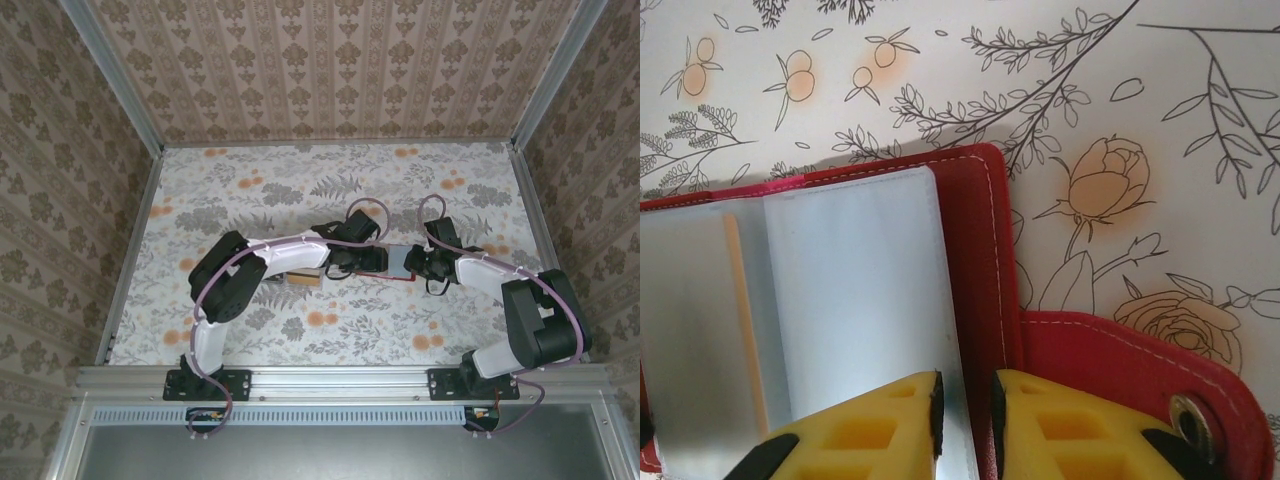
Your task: Take the credit cards out of the card holder
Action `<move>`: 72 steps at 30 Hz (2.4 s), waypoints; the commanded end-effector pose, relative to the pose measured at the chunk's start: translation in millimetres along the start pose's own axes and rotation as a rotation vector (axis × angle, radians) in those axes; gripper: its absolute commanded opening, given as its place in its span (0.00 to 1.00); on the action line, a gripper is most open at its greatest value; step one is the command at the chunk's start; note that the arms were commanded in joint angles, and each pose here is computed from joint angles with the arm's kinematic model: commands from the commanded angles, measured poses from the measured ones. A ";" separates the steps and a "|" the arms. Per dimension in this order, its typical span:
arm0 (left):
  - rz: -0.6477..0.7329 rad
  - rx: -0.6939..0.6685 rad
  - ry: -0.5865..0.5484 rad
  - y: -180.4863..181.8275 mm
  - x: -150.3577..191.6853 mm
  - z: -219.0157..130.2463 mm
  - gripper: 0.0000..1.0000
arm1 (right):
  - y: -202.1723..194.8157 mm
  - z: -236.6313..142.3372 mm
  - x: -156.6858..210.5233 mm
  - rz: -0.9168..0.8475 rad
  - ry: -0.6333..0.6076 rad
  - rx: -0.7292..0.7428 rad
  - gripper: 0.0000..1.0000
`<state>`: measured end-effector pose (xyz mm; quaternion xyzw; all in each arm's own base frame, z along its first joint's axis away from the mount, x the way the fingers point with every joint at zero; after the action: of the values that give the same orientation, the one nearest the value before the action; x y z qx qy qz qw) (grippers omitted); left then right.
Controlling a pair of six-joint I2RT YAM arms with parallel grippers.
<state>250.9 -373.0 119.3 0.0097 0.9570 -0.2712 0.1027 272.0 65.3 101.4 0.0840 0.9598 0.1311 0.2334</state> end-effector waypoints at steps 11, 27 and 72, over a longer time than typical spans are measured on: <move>-0.035 0.063 0.019 -6.2 -8.1 10.2 0.53 | 0.4 2.0 1.3 0.008 0.034 -0.010 0.24; -0.004 0.207 0.023 -21.3 -7.2 2.9 0.65 | 0.6 1.8 0.8 0.007 0.036 -0.010 0.25; -0.002 0.077 0.016 17.9 -38.9 9.5 0.13 | 27.5 -2.0 -19.8 0.093 -0.036 -0.373 0.19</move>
<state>291.9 -360.9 114.5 0.0082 0.9413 -0.3213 0.1028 287.9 81.4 121.1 0.0880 0.9173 0.2901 0.2581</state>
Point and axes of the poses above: each hand's point on the last joint's axis, 136 mm out from that joint toward the fingers, its own z axis out along the fingers, its own y axis along the line the jaws close on, x = y × z, the point moved 9 cm from there along -z, back along the fingers, and after that the axes turned 11 degrees about -z, right-handed, at the moved point
